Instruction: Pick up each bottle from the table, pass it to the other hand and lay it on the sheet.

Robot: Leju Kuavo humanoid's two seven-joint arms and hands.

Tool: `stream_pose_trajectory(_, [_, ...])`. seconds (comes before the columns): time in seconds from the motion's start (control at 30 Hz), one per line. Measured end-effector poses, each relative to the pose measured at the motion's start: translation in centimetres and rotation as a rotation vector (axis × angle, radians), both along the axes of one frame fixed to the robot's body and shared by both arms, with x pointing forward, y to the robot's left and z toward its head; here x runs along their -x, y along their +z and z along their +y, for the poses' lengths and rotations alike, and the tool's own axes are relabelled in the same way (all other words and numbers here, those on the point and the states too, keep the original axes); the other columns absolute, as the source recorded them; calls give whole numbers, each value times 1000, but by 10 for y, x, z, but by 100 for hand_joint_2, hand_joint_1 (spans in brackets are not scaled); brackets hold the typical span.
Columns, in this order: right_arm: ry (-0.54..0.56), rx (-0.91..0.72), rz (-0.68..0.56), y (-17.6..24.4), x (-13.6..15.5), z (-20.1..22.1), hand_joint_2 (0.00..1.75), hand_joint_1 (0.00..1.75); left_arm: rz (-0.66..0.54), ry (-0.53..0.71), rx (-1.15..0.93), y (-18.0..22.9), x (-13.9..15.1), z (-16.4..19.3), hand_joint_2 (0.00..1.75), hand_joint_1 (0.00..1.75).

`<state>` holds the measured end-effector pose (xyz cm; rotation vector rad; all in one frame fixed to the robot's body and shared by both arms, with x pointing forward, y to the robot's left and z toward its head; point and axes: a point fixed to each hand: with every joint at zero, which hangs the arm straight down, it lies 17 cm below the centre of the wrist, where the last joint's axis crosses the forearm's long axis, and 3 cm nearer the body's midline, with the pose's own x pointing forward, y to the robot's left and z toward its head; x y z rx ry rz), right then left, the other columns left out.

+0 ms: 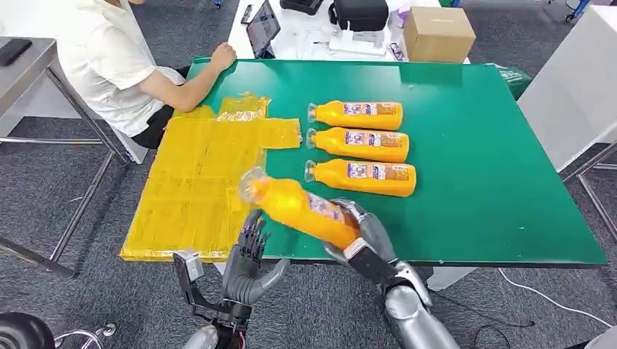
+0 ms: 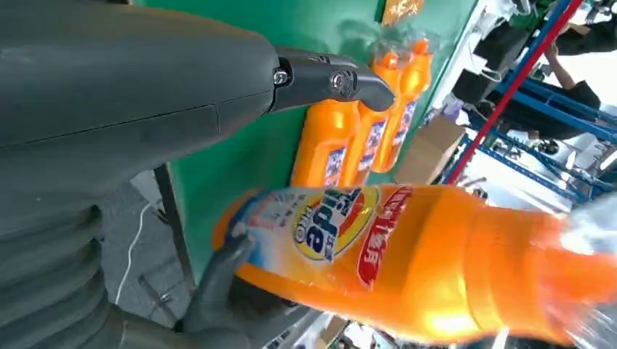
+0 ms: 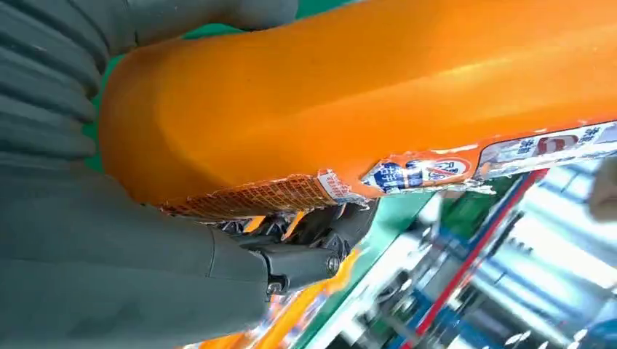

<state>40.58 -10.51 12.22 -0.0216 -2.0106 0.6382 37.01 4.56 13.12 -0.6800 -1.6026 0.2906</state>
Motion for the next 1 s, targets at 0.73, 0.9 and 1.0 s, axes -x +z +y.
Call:
stream_pose_trajectory(0.73, [145, 99, -194, 15, 52, 69, 175, 154, -32, 7, 103, 30, -9, -1, 175, 0])
stream_pose_trajectory(0.9, [180, 85, -184, 16, 59, 81, 175, 155, -97, 22, 135, 57, -3, 2, 175, 159])
stream_pose_trajectory(1.0, [196, 64, -175, 18, 60, 86, 175, 145, -102, 2, 177, 63, -2, 1, 175, 175])
